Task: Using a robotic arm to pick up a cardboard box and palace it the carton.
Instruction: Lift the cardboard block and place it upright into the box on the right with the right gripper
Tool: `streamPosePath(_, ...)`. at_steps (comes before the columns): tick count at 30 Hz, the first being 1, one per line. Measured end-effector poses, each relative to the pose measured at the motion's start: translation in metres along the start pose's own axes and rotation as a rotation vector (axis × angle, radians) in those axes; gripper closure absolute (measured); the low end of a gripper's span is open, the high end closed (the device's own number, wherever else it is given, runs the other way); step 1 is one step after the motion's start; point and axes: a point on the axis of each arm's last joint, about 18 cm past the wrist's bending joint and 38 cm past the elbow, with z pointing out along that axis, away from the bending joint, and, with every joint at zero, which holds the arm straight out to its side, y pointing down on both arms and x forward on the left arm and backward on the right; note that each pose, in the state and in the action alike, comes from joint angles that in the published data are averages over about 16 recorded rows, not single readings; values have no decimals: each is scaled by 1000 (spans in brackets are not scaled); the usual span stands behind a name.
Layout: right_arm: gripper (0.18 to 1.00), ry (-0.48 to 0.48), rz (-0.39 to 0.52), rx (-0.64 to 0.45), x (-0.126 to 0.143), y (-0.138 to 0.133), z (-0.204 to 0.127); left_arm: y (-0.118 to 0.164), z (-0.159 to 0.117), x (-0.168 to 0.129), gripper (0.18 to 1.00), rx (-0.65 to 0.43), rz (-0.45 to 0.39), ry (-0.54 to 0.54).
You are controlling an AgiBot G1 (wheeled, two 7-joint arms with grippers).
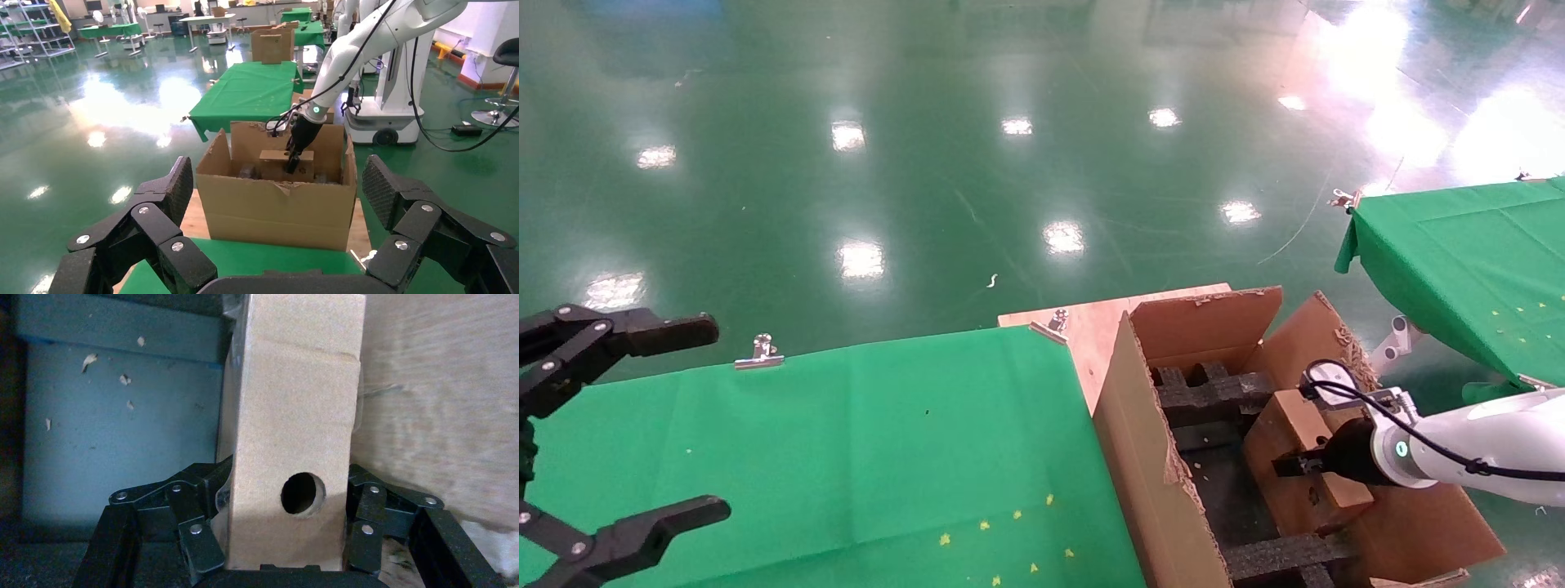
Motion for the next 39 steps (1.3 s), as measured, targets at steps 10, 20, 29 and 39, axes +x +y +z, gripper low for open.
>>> streamPosePath(10, 862, -4, -6, -2, -1, 1, 1, 0, 0, 0, 183, 0, 0, 0)
streamPosePath(20, 782, -1, -1, 14, 3, -6, -5, 0, 0, 0, 183, 0, 0, 0)
streamPosePath(29, 626, -3, 15, 54, 9, -20, -19, 0, 0, 0, 183, 0, 0, 0)
streamPosePath(39, 405, -64, 63, 223, 9, -72, -62, 0, 0, 0, 183, 0, 0, 0)
